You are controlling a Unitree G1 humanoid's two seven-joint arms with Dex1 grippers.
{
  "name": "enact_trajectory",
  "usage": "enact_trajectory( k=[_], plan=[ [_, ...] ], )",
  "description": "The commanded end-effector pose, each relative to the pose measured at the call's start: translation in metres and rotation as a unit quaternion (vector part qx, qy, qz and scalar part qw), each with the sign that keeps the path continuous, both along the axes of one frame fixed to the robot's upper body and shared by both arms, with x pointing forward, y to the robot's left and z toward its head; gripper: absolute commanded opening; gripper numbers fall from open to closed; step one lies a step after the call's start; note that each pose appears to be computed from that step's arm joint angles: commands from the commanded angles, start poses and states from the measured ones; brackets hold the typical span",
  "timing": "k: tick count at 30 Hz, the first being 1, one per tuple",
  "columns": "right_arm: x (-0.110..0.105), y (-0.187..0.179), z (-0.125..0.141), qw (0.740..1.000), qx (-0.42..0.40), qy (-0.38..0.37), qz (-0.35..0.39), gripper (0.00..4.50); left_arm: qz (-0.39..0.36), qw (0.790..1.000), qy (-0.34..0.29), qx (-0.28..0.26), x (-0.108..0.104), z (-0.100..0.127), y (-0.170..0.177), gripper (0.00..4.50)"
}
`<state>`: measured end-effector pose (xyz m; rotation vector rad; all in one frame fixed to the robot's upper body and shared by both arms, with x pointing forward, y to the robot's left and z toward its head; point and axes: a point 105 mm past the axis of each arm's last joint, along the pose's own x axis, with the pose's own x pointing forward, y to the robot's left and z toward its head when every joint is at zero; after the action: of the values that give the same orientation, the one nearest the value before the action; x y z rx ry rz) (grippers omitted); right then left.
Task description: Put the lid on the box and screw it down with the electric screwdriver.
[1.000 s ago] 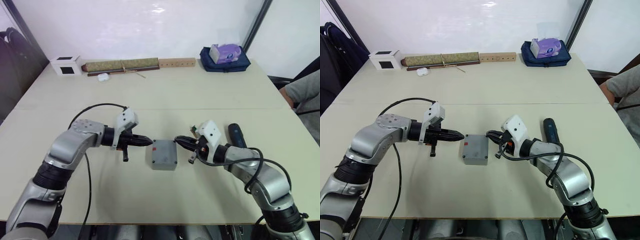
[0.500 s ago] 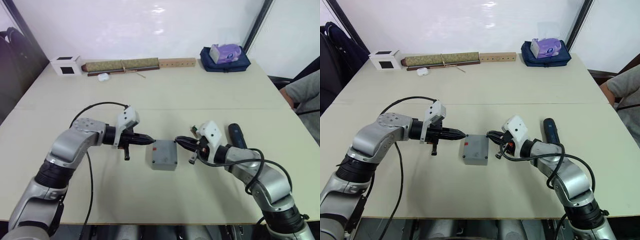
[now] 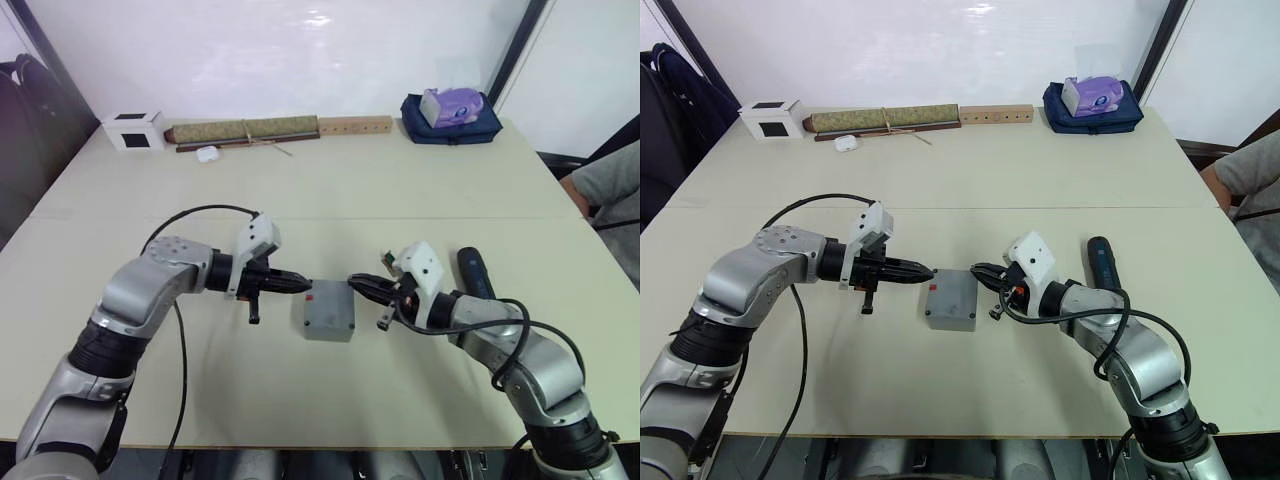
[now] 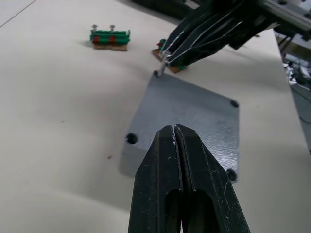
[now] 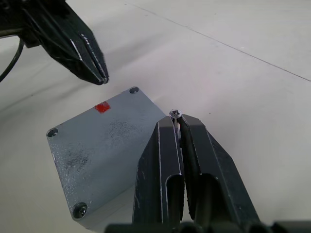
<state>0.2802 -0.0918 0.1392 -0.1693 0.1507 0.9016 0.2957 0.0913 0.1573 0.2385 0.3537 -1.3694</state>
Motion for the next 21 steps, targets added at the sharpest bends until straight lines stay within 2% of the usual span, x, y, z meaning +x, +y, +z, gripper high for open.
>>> enact_trajectory(
  k=[1, 21],
  plan=[
    [-0.002, 0.002, 0.009, 1.000, -0.003, -0.027, 0.008, 0.03, -0.007, 1.000, -0.021, -0.006, -0.001, 0.011, -0.001, 0.00],
    [0.000, 0.000, -0.006, 0.999, -0.037, -0.026, 0.011, 0.03, -0.003, 1.000, -0.022, -0.006, -0.001, 0.012, 0.000, 0.00]
  ],
)
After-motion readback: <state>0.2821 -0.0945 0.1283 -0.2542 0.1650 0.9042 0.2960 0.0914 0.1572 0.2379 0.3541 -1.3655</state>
